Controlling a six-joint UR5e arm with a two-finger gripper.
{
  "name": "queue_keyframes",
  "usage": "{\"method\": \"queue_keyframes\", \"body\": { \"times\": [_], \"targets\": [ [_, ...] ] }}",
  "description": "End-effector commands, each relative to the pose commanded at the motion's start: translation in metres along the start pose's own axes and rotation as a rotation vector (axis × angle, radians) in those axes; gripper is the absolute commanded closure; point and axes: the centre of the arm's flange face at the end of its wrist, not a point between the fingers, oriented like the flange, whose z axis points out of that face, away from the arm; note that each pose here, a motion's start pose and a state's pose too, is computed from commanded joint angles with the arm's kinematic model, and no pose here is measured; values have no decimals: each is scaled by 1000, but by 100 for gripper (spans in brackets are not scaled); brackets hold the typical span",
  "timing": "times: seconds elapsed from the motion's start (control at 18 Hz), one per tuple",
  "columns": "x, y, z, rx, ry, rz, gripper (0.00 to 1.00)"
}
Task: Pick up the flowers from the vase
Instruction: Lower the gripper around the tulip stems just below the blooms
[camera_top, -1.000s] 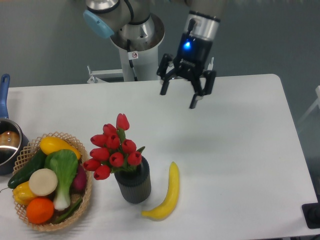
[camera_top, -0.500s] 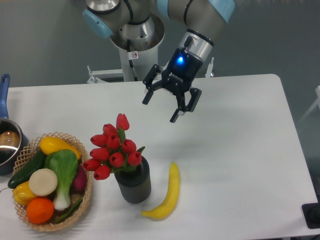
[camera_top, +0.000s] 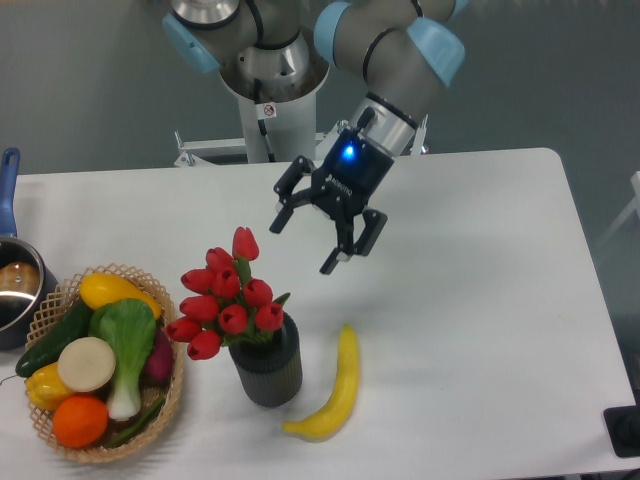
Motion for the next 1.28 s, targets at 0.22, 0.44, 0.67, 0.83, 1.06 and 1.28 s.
{"method": "queue_keyframes", "body": {
  "times": [0.22,0.44,0.67,0.83,1.06,1.28],
  "targets": [
    [-8,0,15,-5,23,6,0],
    [-8,-3,31,13,53,3,0],
    [-5,-1,43,17,75,-4,0],
    [-6,3,47,34,86,-16,0],
    [-6,-1,49,53,92,-33,0],
    [-12,-2,55,71,102,-38,0]
  ]
}}
